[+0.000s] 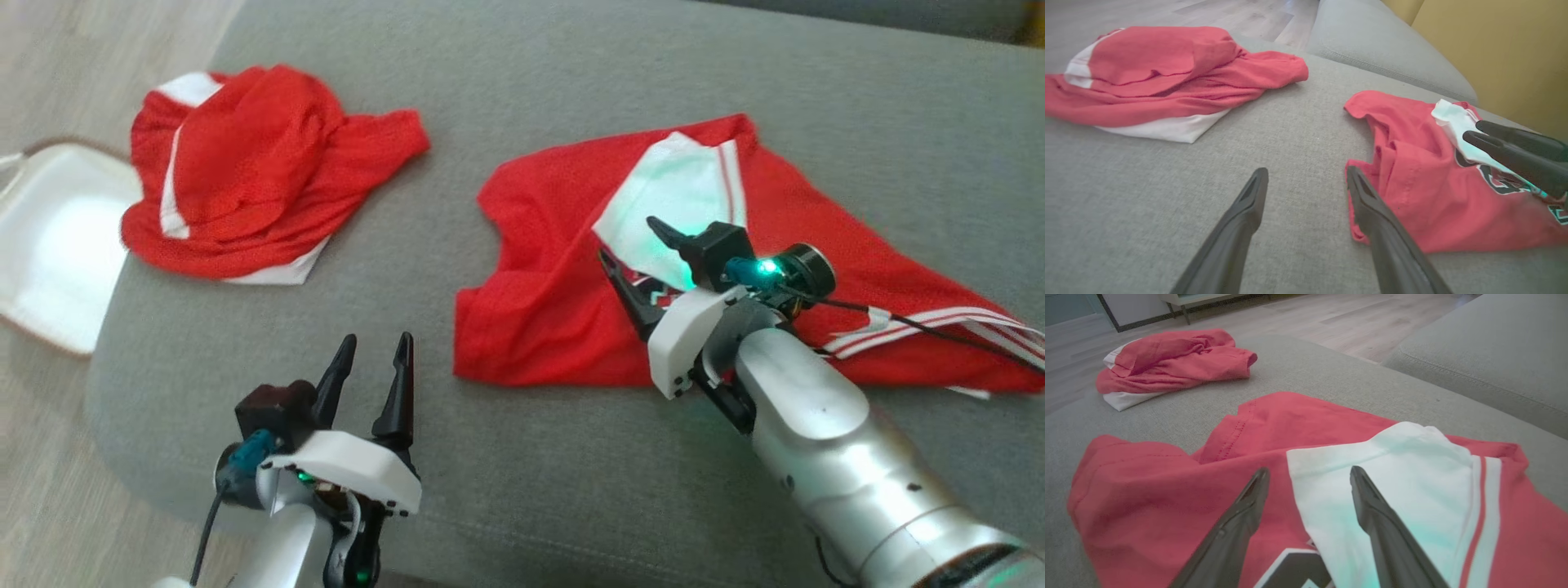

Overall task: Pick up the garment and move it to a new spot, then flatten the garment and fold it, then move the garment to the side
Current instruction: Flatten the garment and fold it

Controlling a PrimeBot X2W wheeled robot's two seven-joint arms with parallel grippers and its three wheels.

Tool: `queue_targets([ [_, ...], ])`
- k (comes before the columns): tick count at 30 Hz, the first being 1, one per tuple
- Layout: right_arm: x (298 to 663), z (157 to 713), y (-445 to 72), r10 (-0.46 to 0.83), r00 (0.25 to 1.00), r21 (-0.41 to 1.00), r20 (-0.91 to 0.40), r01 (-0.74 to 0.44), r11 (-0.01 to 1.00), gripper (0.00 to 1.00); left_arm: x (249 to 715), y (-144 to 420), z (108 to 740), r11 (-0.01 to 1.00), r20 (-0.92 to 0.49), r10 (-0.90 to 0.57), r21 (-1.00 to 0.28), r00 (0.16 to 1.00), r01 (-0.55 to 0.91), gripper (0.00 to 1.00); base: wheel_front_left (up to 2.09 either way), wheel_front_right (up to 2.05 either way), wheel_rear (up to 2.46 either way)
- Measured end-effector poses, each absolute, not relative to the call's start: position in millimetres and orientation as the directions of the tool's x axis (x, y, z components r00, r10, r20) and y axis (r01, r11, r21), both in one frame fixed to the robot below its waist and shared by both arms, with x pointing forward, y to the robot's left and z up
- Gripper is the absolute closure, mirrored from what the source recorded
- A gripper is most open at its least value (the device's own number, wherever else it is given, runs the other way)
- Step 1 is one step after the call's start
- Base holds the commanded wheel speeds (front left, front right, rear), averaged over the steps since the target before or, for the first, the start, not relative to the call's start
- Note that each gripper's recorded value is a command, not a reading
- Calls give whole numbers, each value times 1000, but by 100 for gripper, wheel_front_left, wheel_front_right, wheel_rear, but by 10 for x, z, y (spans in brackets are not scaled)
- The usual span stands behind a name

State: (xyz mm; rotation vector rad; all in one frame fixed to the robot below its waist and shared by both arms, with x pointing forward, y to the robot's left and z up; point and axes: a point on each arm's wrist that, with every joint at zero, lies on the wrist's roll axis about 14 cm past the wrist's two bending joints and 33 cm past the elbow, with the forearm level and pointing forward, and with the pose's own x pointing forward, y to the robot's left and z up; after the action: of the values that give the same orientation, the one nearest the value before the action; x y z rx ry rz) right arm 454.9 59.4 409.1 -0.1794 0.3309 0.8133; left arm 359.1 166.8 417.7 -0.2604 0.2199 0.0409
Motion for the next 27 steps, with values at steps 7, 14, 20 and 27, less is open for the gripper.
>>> queue_targets([
  [7, 4622, 3864, 679, 683, 603, -48, -412, -763, 645, 0, 3568, 1811, 4099, 962, -249, 60, -245, 967, -122, 0, 0, 0, 0],
  [14, 4739, 3748, 596, 656, 613, -74, -441, -753, 654, 0, 3673, 1830, 4120, 962, -240, 62, -243, 969, -121, 0, 0, 0, 0],
  [20, 4828, 3843, 508, 644, 651, -73, -403, -724, 686, 100, 3757, 1756, 4165, 963, -222, 37, -251, 974, -94, 0, 0, 0, 0],
  [27, 5076, 4139, 214, 576, 765, -27, -288, -608, 793, 100, 3804, 1679, 4187, 963, -211, 13, -261, 977, -70, 0, 0, 0, 0],
])
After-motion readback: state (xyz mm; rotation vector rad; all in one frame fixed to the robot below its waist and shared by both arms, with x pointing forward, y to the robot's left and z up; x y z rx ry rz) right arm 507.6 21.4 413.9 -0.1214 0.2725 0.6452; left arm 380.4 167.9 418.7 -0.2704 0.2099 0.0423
